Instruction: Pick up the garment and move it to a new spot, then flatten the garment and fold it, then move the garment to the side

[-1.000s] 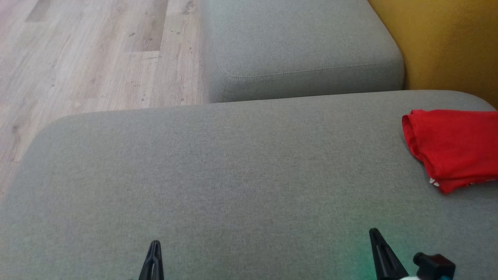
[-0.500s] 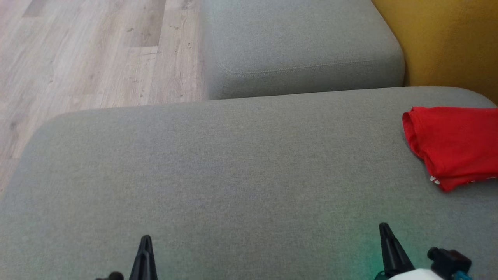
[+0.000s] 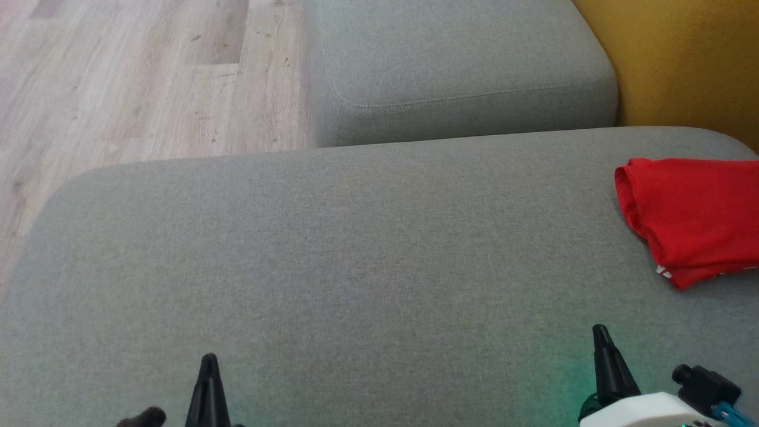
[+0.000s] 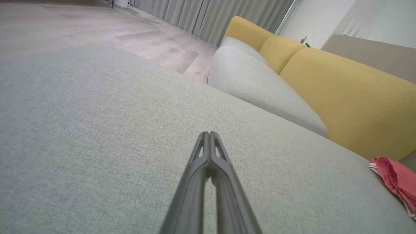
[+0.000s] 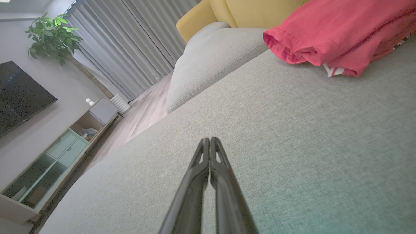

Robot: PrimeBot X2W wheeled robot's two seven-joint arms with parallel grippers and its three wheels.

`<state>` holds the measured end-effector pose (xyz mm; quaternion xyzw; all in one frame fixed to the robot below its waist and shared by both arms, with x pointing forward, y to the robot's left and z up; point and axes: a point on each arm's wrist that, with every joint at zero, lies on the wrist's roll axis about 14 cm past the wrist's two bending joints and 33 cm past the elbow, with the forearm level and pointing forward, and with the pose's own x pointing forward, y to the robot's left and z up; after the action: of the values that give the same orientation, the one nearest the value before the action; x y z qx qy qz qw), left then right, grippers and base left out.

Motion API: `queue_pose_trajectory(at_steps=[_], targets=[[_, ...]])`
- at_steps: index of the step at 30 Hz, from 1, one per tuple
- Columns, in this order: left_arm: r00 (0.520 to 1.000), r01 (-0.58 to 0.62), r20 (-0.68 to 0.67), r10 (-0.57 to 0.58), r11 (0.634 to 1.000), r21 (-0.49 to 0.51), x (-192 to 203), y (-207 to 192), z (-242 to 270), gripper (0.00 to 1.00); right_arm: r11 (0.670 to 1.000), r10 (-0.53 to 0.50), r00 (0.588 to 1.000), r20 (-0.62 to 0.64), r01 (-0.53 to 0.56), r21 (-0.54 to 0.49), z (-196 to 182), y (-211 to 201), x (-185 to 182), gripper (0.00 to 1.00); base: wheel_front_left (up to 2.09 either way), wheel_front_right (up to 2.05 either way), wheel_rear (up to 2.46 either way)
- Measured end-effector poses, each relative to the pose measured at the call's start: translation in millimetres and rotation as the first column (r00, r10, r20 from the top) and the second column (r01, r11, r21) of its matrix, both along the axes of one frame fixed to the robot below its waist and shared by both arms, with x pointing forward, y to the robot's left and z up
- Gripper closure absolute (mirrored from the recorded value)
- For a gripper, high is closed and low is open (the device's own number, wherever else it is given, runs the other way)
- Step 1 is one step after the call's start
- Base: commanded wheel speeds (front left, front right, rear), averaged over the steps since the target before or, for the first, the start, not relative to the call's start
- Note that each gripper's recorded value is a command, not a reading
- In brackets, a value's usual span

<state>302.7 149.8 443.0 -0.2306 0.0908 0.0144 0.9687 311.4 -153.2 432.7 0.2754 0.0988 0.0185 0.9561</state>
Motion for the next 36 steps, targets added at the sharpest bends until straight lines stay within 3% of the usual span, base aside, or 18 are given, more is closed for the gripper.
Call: queue_pose_trajectory(at_steps=[18,36], targets=[[0.999,-0.048,-0.032,0.043,0.976,-0.21,13,8,0,1.0,0.979,-0.075,0.997,-0.028,0.079,0.188,5,-12,12,1.0,0.0,0.0,0.0],[0.995,-0.096,-0.06,0.077,0.9,-0.425,26,16,2,1.0,0.912,-0.135,0.989,-0.061,0.148,0.382,9,-24,24,1.0,0.0,0.0,0.0]])
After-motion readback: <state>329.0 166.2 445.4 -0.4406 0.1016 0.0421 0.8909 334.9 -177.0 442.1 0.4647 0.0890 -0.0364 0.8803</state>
